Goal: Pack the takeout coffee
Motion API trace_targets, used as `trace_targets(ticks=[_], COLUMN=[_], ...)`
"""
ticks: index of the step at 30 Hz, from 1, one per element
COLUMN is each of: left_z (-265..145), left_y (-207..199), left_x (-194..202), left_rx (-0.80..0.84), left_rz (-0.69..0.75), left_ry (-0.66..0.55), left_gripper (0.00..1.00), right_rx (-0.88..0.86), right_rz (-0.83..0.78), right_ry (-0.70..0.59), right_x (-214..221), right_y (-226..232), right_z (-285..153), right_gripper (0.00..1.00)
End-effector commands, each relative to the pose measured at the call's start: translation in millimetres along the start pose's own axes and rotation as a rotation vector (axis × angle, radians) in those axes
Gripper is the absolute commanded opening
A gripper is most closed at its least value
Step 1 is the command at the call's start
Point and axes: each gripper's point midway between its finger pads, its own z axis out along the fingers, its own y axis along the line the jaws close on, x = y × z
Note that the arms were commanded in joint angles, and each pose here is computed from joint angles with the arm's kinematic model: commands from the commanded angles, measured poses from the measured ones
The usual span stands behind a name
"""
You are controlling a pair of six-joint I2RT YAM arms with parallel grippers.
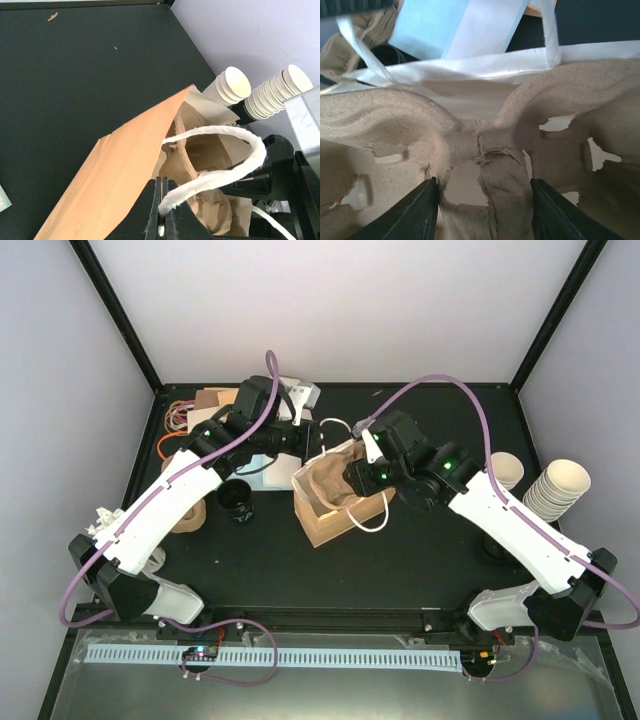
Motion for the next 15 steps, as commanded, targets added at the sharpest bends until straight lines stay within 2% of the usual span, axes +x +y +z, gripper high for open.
trace_targets(ticks=[1,9,15], left_z=[-6.7,-8.5,-9.6], left_y=[-9.6,-10.2,-10.4], left_x=[-2.9,-2.2,-6.5], left_rx=[0.046,0.047,0.041], left_rz=[-0.014,-0.010,0.002], left_ry=[-0.014,-0.013,-0.028], left_gripper=[0.02,0.01,0.02], right_rx=[0.036,0.110,0.149], right_rz=[0.071,0.121,0.054], right_ry=[-0.060,-0.047,-0.036], right_x=[-20.0,-14.1,-2.7], right_y=[-2.7,-16.5,-19.6], right_z=[-7.6,6.4,13.0], right_gripper=[0.52,0.51,0.51])
